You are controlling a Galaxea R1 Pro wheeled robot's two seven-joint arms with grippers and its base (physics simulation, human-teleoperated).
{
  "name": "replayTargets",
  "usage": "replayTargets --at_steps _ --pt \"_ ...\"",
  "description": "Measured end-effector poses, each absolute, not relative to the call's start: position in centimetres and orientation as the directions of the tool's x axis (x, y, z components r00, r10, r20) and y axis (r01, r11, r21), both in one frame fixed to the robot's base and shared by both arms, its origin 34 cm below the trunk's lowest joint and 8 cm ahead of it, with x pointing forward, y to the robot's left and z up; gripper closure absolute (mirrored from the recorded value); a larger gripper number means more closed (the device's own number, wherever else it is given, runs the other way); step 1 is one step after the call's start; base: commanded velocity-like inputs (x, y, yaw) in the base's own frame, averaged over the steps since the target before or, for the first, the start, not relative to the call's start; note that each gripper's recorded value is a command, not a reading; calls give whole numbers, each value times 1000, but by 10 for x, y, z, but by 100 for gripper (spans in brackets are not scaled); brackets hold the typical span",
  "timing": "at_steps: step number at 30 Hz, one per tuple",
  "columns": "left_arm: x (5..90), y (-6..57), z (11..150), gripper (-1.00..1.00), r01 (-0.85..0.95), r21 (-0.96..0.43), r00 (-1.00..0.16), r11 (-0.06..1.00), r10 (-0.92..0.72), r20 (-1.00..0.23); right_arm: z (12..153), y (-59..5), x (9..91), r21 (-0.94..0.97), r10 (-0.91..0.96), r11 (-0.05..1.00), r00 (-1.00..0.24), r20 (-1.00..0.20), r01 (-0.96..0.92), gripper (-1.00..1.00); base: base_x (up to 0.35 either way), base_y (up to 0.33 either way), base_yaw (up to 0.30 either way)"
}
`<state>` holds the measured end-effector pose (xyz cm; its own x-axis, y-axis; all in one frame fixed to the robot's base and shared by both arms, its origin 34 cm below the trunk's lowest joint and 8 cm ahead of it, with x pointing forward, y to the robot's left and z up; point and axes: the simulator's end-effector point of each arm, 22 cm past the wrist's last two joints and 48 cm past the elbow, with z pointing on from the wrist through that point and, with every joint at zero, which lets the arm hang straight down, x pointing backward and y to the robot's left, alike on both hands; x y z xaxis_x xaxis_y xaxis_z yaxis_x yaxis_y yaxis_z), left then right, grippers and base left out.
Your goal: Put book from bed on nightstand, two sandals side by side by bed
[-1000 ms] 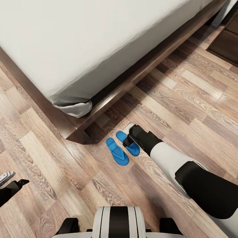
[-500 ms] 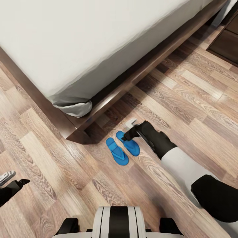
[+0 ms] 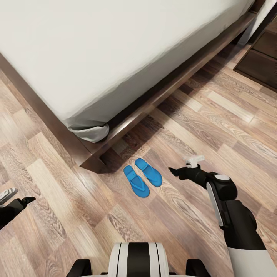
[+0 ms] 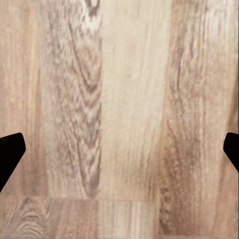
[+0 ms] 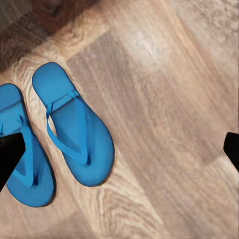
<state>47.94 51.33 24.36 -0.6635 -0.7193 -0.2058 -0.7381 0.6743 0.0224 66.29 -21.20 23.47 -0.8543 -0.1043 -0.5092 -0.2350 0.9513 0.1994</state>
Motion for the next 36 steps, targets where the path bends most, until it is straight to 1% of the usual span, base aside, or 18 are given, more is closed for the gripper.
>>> replayTargets --at_steps 3,4,6,10,17,21,22,24,30,36 --pt "490 513 250 -100 -736 3 -660 677 -718 -221 241 -227 659 187 -82 961 -854 -514 -205 -100 0 0 -39" --pt "493 510 252 -100 -728 -5 -669 686 -712 -215 243 -245 656 173 -57 970 -855 -515 -169 -100 0 0 -136" --pt "495 504 254 -100 -714 -12 -684 700 -701 -203 249 -255 656 169 -37 975 -853 -520 -145 -100 0 0 -190" --pt "500 495 257 -100 -695 -25 -701 718 -686 -196 258 -260 659 166 -23 977 -845 -534 -132 -100 0 0 -147" --pt "505 481 264 -100 -672 -59 -718 738 -669 -192 276 -262 665 163 -18 978 -831 -557 -130 -100 0 0 -27" --pt "504 445 255 -100 -627 -97 -758 773 -634 -152 285 -262 668 161 -16 978 -822 -569 -131 -100 0 0 -4" --pt "496 413 242 -100 -588 -110 -794 802 -597 -113 287 -262 669 160 -16 978 -821 -571 -130 -100 0 0 -1" --pt "488 377 229 -100 -514 -96 -847 852 -522 -98 292 -263 670 159 -14 979 -817 -576 -129 -100 0 0 -2" --pt "486 346 228 -100 -434 -100 -890 896 -443 -105 307 -263 675 156 -14 979 -803 -595 -132 -100 0 0 -118" --pt "488 311 234 -100 -369 -173 -916 913 -389 -97 322 -262 679 154 -16 978 -789 -615 -139 -100 0 0 -230"
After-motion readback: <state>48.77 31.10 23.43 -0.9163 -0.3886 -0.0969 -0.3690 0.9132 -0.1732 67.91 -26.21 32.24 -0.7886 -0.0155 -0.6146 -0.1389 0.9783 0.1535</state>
